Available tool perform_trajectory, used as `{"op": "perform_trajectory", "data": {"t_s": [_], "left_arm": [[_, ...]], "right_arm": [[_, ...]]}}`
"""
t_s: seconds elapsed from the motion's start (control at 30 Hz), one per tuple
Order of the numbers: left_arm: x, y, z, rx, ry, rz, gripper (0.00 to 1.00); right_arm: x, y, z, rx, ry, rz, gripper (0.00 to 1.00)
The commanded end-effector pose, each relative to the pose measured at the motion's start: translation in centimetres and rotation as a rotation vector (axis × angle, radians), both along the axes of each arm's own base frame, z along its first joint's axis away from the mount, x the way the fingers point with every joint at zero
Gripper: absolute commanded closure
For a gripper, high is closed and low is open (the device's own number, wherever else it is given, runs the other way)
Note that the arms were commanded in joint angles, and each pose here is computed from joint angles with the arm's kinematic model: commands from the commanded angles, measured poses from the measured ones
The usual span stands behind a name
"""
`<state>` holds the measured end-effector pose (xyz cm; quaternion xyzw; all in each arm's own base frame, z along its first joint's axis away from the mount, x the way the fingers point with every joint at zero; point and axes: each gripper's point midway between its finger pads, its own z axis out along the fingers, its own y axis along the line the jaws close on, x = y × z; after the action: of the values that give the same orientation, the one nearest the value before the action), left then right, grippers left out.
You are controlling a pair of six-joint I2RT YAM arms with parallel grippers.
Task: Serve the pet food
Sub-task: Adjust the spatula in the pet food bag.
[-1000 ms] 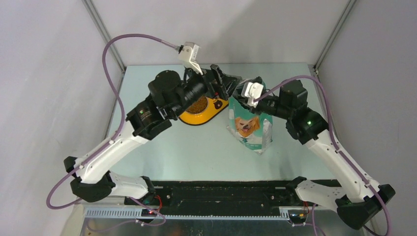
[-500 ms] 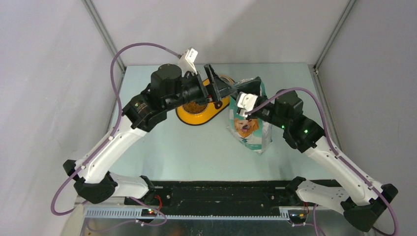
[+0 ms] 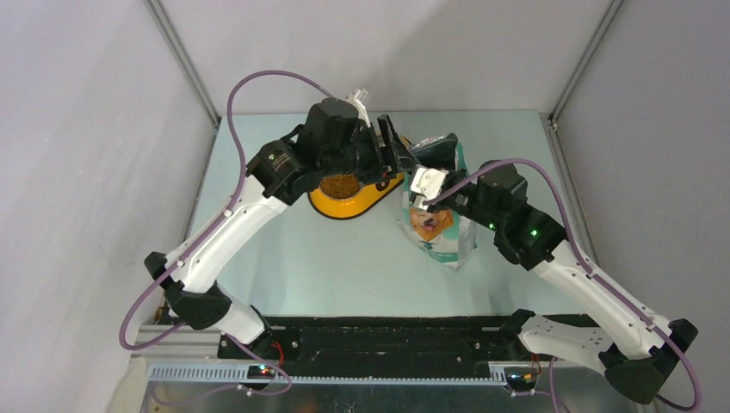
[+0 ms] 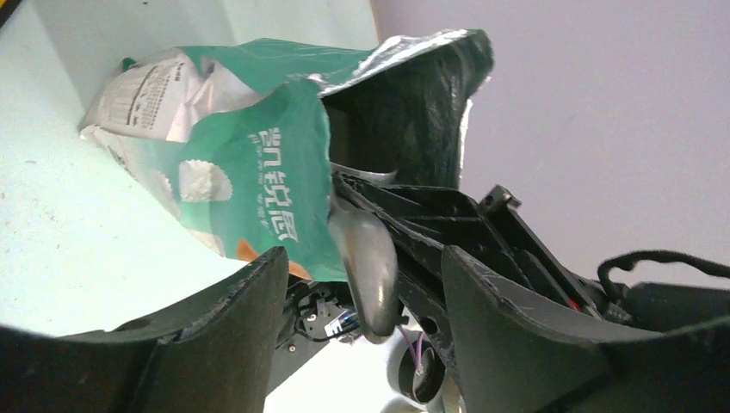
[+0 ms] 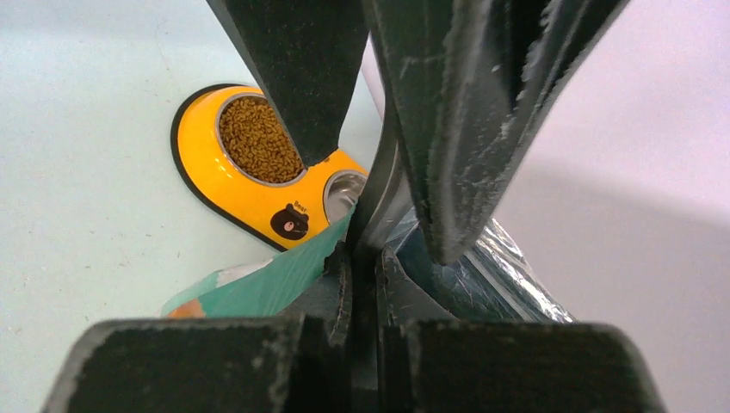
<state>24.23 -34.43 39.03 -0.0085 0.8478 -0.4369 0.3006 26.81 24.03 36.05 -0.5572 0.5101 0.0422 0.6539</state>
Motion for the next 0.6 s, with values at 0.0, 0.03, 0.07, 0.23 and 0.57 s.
{"op": "perform_trajectory", "data": {"t_s": [0.0,0.03,0.07,0.23,0.57], "left_arm": [[0.4,1.1,1.1,0.015,0.006,0.081,0.31],[0.3,1.2,1.0,0.028,0.011,0.089,0.34],[0.7,1.5,1.1,0.036,0.002,0.112,0.36],[1.3,1.5,0.6,0.054,0.018,0.161,0.47],[1.4,0.5,-0.1,0.08,0.046,0.198,0.52]], "right_arm": [[1.2,-1.3,2.2,-0.006,-0.122,-0.087,1.0],[1.2,-1.1,2.2,-0.009,-0.124,-0.087,1.0],[1.3,-1.2,2.2,-0.012,-0.126,-0.098,1.0],[1.3,-0.8,2.1,-0.027,-0.139,-0.102,1.0],[1.8,-1.2,2.3,-0.04,-0.159,-0.17,1.0]]}}
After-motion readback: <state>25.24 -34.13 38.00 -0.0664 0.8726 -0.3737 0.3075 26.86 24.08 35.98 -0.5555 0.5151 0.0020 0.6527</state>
